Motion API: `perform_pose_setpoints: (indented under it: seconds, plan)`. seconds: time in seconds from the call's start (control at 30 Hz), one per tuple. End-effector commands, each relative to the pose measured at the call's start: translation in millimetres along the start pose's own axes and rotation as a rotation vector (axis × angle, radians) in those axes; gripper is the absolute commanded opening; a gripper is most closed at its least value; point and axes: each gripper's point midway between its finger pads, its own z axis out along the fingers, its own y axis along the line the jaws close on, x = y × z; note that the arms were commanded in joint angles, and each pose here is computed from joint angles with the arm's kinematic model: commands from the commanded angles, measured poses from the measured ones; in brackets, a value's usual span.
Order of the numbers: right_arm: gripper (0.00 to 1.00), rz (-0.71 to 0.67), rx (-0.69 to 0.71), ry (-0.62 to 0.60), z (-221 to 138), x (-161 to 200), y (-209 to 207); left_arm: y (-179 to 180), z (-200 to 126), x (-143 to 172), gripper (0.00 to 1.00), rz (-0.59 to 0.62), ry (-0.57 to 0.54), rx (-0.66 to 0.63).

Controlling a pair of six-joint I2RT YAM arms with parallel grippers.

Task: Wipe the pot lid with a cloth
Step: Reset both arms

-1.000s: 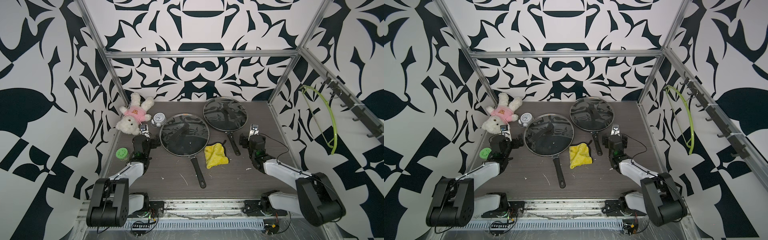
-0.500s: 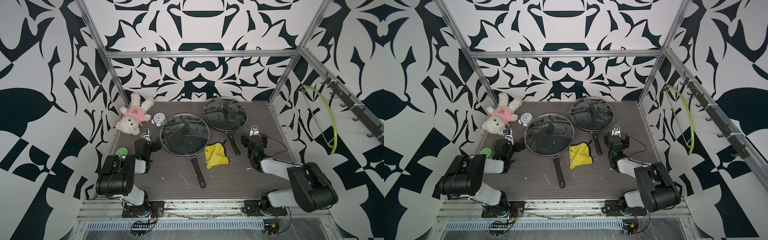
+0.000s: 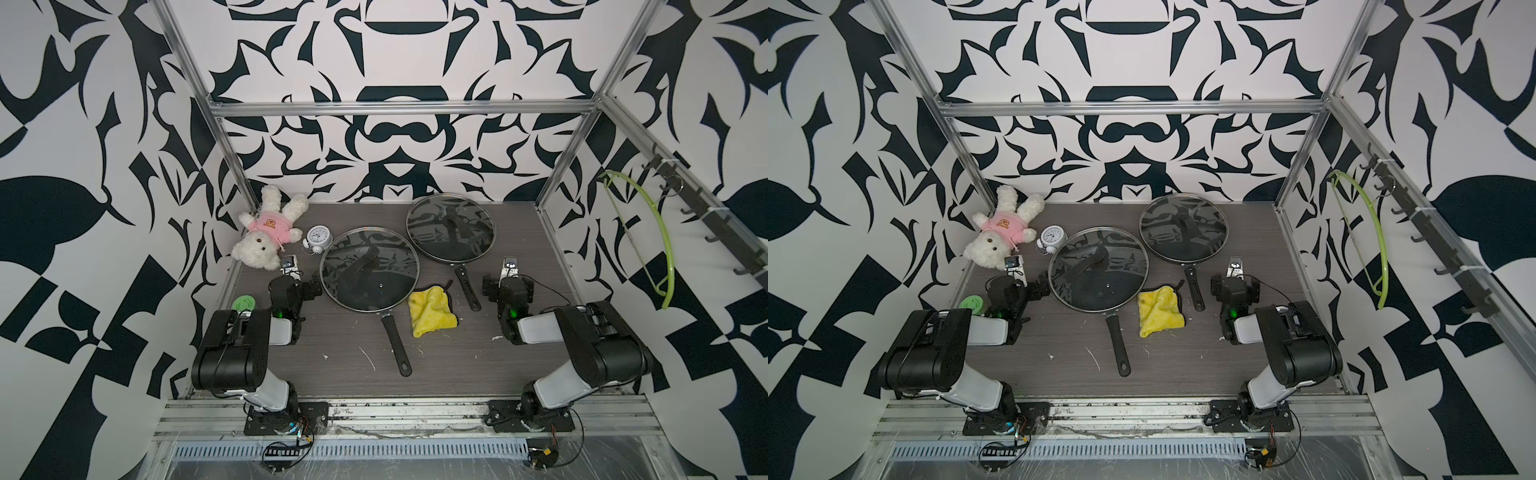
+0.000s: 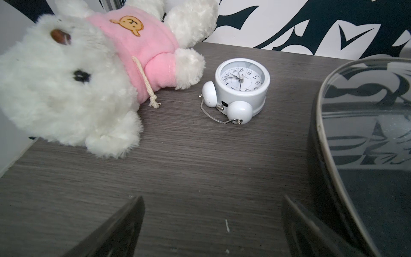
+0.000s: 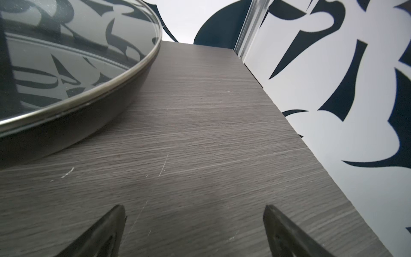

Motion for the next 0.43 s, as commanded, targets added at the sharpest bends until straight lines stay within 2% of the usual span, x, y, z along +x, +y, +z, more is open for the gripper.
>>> perform_pose_setpoints:
  seconds: [0.0, 0.4]
  plan:
    - [0.99, 0.046, -0.021, -0.053, 0.1, -16.2, 1.7, 0.4, 2.0, -10.7, 0.99, -0.002, -0.018, -0.002]
    - [0.99, 0.049, -0.03, -0.055, -0.8, -16.7, 2.3, -4.5, 3.4, -10.5, 0.99, 0.026, -0.015, -0.004]
